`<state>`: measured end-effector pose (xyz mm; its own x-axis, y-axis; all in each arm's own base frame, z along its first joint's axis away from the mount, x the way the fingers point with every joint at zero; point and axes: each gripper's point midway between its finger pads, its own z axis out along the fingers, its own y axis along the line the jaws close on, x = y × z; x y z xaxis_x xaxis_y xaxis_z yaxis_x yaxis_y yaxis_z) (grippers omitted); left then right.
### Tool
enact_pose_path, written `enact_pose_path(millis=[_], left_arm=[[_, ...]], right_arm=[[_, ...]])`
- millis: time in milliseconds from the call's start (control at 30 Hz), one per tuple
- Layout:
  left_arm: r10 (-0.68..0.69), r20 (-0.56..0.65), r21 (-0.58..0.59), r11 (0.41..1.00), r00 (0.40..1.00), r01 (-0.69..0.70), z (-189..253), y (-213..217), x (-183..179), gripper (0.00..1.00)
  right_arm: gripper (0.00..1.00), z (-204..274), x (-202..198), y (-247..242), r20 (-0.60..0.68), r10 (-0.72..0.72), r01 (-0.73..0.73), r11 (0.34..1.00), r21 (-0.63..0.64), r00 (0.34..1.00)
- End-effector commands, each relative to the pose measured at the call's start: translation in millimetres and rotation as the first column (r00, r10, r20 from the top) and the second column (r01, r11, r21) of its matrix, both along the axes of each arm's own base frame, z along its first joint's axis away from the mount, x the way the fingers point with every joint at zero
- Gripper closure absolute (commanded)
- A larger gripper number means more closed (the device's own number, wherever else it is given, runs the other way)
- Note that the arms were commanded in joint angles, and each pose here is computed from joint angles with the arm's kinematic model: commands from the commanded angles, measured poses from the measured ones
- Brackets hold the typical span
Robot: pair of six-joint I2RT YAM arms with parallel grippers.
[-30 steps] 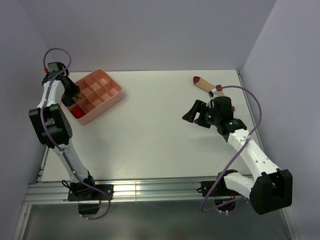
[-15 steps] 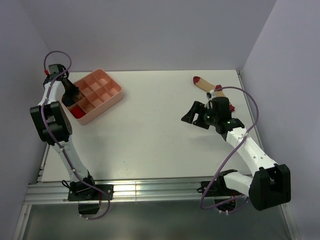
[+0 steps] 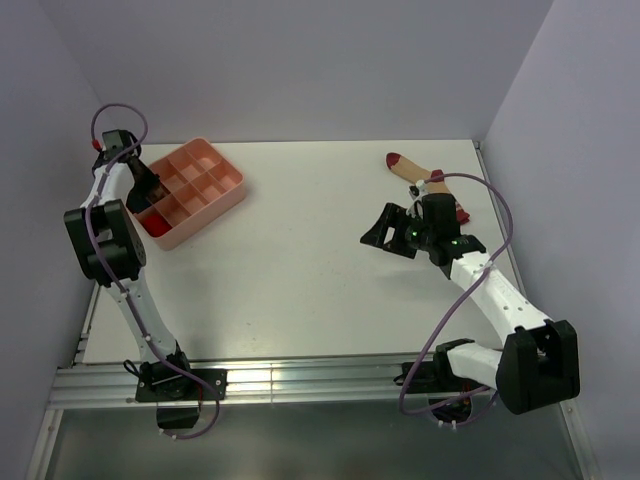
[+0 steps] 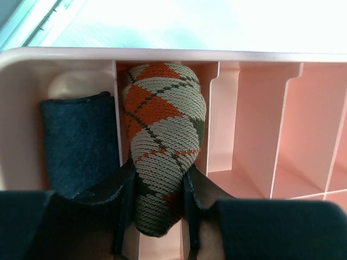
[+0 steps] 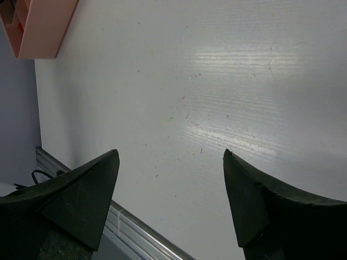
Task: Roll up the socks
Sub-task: Place the sock in the storage box.
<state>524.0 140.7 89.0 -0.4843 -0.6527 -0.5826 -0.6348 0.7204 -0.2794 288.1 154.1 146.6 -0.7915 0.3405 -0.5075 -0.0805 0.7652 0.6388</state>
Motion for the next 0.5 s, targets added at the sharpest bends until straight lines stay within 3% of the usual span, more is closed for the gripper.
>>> enact_pose_path(millis=[0, 100, 333, 467], left_arm=[[-0.005, -0.008, 0.002, 1.000, 1.000, 0.005, 5, -1, 11, 0.81], [-0.006, -0.039, 0.008, 1.000, 0.999, 0.006, -4, -4, 5, 0.76], [0.008, -0.011, 0.022, 1.000, 1.000, -0.008, 4, -4, 4, 0.49], [0.019, 0.015, 0.054, 0.998, 1.000, -0.020, 19, 0, 7, 0.41]], right_arm=[[0.16, 7, 5, 3, 0.047, 0.024, -0.025, 1.000, 0.013, 0.999], [0.16, 8, 4, 3, 0.057, 0.033, -0.033, 0.999, 0.011, 0.998], [0.17, 10, 2, 4, 0.072, 0.047, -0.049, 0.999, 0.016, 0.996], [0.17, 11, 1, 4, 0.077, 0.048, -0.050, 0.999, 0.016, 0.996]])
